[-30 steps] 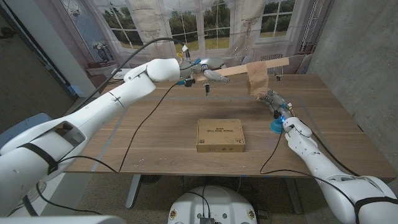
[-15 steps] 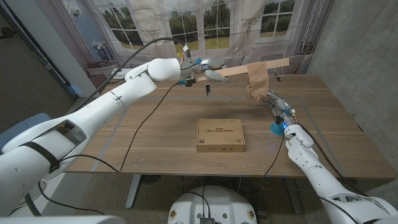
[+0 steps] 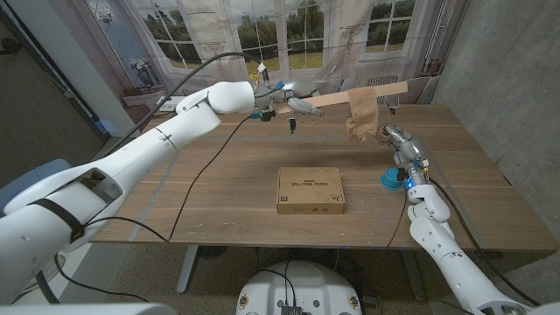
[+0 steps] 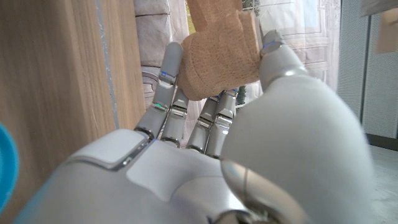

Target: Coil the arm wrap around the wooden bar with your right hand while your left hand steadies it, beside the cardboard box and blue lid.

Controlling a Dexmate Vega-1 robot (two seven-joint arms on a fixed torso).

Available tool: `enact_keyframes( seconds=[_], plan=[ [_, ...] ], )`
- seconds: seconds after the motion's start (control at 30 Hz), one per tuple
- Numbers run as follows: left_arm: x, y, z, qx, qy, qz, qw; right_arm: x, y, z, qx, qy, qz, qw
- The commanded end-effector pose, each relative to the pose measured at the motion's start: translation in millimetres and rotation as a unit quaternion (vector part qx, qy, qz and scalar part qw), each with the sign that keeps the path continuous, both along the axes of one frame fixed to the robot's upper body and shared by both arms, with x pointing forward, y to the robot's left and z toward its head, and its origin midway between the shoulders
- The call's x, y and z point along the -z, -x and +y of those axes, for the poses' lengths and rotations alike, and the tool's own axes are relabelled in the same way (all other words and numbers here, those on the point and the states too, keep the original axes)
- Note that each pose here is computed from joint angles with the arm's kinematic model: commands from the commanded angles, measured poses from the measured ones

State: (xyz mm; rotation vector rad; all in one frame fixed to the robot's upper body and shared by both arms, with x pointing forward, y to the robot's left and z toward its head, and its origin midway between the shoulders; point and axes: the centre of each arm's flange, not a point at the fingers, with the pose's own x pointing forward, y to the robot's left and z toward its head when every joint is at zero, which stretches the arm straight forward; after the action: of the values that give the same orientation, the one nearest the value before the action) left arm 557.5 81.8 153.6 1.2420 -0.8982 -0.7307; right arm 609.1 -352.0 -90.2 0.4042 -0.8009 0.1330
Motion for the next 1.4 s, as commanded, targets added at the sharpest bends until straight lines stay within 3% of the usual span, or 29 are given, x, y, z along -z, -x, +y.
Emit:
enact_keyframes(
  seconds=[0.03,0.43,1.03,1.2,1.4],
  plan=[
    [-1.6,3.9,-1.2,-0.002,0.007,-0.011,1.000,9.2,36.9,2.2,0.015,0.012,-0.046,0.9987],
    [-1.5,8.8,-5.7,0.000,0.012,-0.020,1.000,20.5,61.1,8.7,0.011,0.064,-0.073,0.9952],
    [-1.4,5.6,-14.2,0.000,0.003,-0.013,1.000,27.3,110.7,1.9,0.066,0.124,-0.096,0.9855],
    [-1.7,5.3,-16.0,0.002,0.000,-0.013,1.000,24.9,129.0,-1.3,0.093,0.135,-0.110,0.9802],
    [-0.8,4.1,-17.0,0.003,-0.002,-0.011,1.000,19.7,140.3,-3.4,0.117,0.143,-0.123,0.9751]
  ],
)
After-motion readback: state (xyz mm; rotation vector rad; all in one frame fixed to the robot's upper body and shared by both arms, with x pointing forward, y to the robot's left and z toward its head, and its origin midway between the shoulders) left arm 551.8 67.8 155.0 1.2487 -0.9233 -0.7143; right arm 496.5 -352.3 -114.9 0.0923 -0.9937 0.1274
